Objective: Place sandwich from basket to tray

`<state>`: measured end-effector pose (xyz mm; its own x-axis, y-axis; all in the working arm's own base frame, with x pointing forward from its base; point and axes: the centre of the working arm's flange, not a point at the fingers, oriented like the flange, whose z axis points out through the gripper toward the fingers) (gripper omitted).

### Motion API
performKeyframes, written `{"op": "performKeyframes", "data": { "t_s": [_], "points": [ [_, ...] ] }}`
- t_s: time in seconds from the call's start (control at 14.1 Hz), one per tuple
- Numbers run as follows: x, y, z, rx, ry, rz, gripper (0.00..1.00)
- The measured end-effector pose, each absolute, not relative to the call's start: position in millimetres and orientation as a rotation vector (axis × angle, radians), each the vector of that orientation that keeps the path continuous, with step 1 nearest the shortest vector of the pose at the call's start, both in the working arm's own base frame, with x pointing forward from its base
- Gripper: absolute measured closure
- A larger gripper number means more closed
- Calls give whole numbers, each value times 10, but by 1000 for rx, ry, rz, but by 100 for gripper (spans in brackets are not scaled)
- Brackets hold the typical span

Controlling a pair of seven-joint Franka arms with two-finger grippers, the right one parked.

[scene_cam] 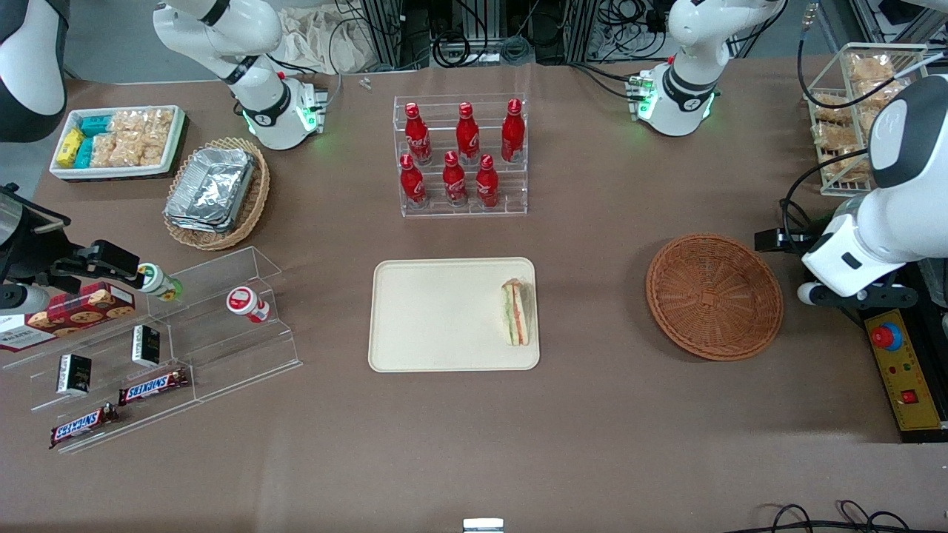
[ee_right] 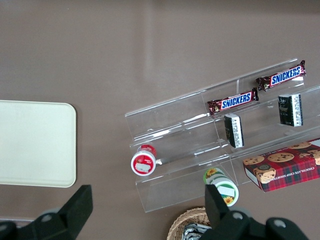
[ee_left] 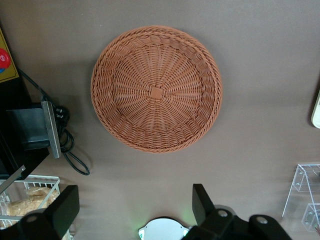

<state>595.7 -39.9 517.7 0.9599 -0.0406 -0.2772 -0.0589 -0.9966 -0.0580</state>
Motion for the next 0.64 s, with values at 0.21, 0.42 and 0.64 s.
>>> {"op": "performKeyframes", "data": {
  "t_s": [0.21, 0.42, 0.64],
  "points": [
    [5976, -390, 5134, -3034, 58, 437, 0],
    [6031, -298, 5144, -3050, -15, 434, 0],
    [6042, -307, 5182, -3055, -38, 424, 0]
  ]
}}
